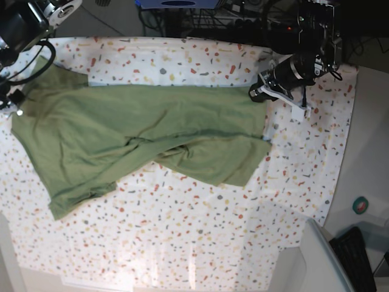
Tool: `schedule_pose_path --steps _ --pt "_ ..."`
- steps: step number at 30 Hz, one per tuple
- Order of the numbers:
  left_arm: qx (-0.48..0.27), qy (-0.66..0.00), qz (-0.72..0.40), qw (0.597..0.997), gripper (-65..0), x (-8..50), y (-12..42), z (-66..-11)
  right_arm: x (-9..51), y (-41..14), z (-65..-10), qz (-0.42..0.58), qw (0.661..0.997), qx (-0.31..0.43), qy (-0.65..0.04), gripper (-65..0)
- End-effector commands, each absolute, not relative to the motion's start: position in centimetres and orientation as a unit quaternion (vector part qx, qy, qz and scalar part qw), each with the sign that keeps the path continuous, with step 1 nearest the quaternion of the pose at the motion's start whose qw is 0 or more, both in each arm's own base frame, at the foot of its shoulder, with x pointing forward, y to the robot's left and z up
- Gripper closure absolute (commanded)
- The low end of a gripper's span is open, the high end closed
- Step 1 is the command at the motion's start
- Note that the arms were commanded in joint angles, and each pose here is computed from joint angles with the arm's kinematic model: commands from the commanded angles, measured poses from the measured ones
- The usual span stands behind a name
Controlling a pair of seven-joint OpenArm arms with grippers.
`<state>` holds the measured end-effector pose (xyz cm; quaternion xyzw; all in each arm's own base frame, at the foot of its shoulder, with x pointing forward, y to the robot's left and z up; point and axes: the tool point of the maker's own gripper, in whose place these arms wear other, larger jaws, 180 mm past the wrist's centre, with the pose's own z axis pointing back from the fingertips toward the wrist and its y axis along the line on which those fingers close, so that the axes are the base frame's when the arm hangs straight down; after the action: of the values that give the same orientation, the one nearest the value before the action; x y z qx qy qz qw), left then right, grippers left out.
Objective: Layout the t-shirt on the table in an organized manner, then fold the t-shirt properly
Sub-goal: 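Pull the shirt taut with both grippers, spreading it across the cloth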
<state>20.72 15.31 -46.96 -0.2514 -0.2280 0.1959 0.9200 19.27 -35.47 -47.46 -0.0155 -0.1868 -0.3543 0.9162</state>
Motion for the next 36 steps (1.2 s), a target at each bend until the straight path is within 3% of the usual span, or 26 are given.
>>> schedule_pose_path --steps 1,14,19,30,36 --pt "-0.256 -0.243 0.191 0.916 0.0 21.5 15.5 -46.2 20.6 -36.4 -46.4 -0.354 0.91 -0.019 -0.215 -31.4" --pt "-0.247 -0.246 0.184 0.919 0.0 21.6 16.3 -46.0 19.6 -35.3 -48.0 -0.3 0.933 0.026 -0.197 -30.9" --pt "-0.241 -0.247 0.181 0.921 0.0 21.7 16.9 -45.9 19.7 -33.7 -48.9 -0.279 0.936 0.075 -0.202 -30.6" --pt "-0.241 -0.247 0.18 0.921 0.0 21.6 16.9 -45.9 19.9 -34.9 -45.1 -0.29 0.902 0.107 -0.301 -30.6" --pt "-0.238 -0.248 0.178 0.922 0.0 21.7 17.2 -45.9 19.5 -34.4 -47.2 -0.307 0.902 0.129 -0.275 -30.6"
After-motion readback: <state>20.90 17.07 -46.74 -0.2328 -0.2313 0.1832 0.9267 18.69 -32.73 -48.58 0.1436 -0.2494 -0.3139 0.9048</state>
